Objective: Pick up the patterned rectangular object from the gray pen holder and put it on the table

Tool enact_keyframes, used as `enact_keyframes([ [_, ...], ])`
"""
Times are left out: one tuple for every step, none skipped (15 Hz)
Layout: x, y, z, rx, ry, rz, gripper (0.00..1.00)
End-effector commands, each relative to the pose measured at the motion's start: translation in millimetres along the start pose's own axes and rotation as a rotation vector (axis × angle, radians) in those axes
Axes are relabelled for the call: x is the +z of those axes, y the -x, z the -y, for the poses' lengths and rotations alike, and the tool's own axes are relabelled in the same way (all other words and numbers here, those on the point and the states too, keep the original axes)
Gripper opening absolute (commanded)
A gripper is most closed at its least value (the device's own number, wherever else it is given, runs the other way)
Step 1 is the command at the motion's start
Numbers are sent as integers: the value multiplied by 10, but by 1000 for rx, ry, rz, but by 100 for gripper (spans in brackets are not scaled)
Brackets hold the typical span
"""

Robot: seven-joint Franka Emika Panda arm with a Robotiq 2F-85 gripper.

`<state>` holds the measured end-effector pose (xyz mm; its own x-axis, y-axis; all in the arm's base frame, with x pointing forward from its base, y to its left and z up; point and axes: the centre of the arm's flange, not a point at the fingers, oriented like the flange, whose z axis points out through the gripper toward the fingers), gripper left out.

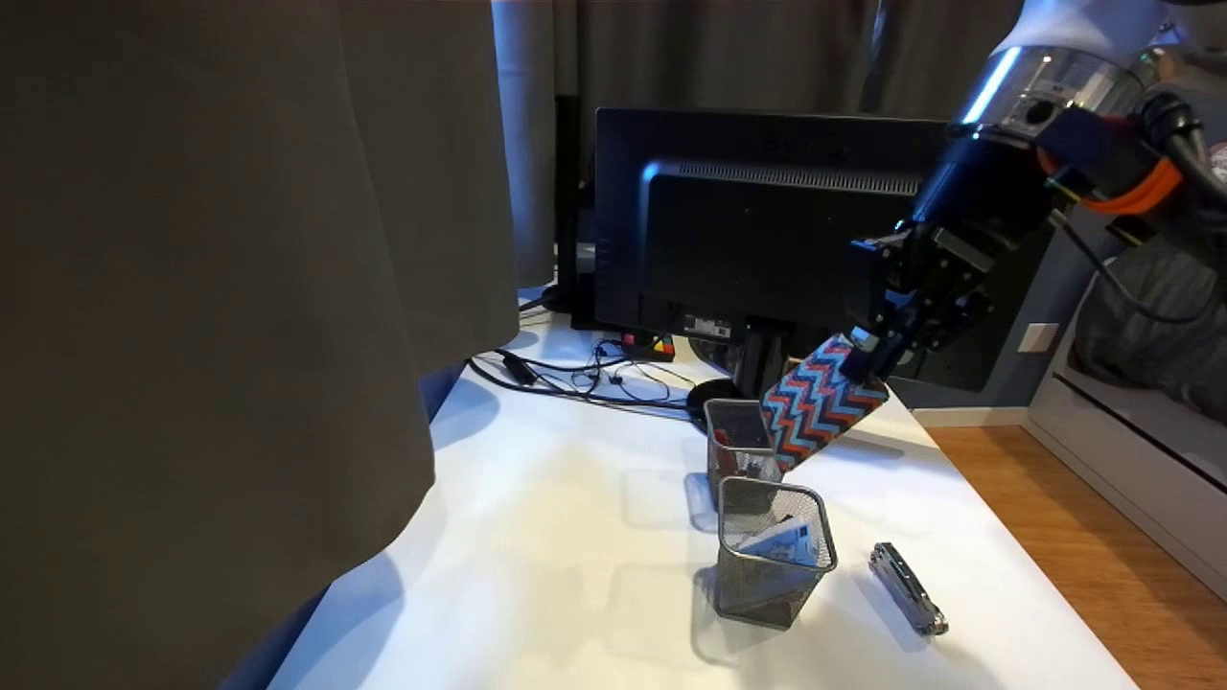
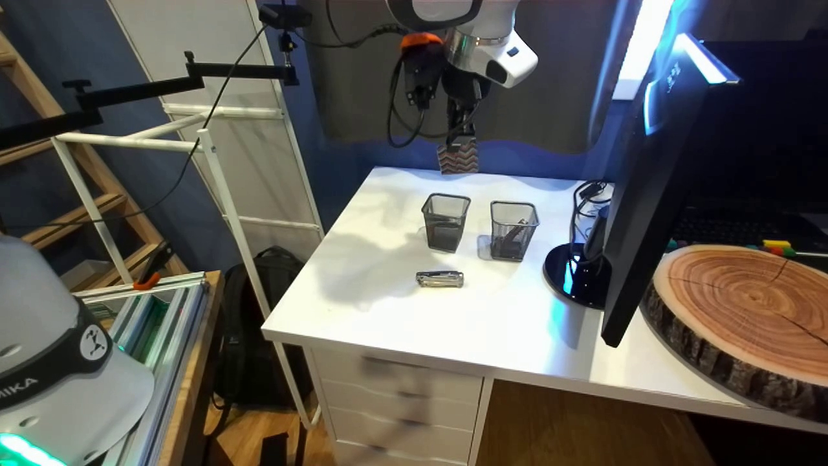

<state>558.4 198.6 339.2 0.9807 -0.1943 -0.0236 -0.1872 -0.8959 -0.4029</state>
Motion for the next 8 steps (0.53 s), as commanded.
enact_keyframes([
  [-7,-9,17,-15,-4,-13,15],
  [-4,-11,23,-22,-4,-18,15],
  [2,-13,22,-25,-4,-18,4],
  [14,13,-59,-4,-18,-31,4],
  [-3,41,-174,47,9,-81,4],
  [-50,69,-290,99,13,-140,4],
  [-120,131,-449,134,-1,-178,4],
  [-168,204,-609,178,11,-211,4],
])
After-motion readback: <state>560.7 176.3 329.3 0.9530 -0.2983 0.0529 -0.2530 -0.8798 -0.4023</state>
